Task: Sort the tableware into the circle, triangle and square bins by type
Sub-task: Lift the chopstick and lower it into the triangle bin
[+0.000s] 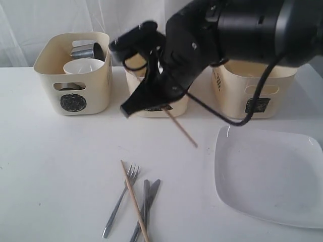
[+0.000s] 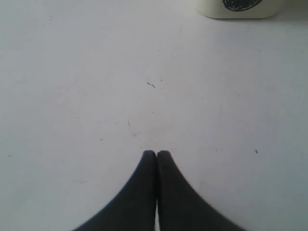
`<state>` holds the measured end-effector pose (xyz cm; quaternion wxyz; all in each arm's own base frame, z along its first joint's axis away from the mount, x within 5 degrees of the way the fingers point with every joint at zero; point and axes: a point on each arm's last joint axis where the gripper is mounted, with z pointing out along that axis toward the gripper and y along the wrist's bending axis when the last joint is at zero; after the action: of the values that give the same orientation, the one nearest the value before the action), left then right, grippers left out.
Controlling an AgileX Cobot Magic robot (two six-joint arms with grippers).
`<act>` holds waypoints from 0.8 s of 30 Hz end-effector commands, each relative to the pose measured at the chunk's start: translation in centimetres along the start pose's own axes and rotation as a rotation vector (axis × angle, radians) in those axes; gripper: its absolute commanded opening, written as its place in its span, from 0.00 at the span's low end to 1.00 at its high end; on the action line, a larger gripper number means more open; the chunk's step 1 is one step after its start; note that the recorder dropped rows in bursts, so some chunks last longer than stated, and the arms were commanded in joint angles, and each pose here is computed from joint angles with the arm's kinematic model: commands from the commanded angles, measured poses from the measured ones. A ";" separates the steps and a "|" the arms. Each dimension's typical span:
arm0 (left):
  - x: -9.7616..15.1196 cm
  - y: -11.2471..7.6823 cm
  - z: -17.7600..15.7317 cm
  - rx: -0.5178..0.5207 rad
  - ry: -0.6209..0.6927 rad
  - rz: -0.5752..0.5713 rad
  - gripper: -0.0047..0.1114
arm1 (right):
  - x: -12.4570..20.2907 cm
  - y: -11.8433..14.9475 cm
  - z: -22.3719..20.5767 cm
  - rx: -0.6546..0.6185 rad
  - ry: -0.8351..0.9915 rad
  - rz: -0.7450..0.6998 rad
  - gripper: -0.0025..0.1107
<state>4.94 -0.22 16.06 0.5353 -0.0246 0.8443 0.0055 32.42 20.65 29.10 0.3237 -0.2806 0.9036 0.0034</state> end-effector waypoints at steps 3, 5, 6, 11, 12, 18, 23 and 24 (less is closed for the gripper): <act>0.3 -0.1 0.0 0.006 0.023 -0.010 0.04 | -3.9 -5.3 -3.8 0.204 -0.278 0.100 0.02; 0.3 -0.1 0.0 0.006 0.023 -0.010 0.04 | -5.0 -6.6 -4.6 0.213 -0.376 0.120 0.02; 0.3 -0.1 0.0 0.006 0.023 -0.010 0.04 | -5.5 -7.0 -4.9 0.210 -0.421 0.123 0.02; 0.3 -0.1 0.0 0.006 0.023 -0.010 0.04 | -7.4 -9.0 -5.2 0.153 -0.711 0.133 0.02; 0.3 -0.1 0.0 0.006 0.023 -0.010 0.04 | -7.6 -9.2 -5.0 0.142 -0.744 0.129 0.02; 0.3 -0.1 0.0 0.006 0.023 -0.010 0.04 | -6.9 -9.1 -2.6 0.127 -0.710 0.126 0.02; 0.3 -0.1 0.0 0.006 0.023 -0.010 0.04 | -5.6 -9.7 -1.4 0.207 -0.534 0.073 0.02; 0.3 -0.1 0.0 0.006 0.023 -0.010 0.04 | -5.4 -9.7 -0.7 0.226 -0.507 0.018 0.02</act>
<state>4.94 -0.22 16.06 0.5353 -0.0246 0.8443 0.0055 39.92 15.68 35.55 0.5880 -0.1980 0.7841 0.0163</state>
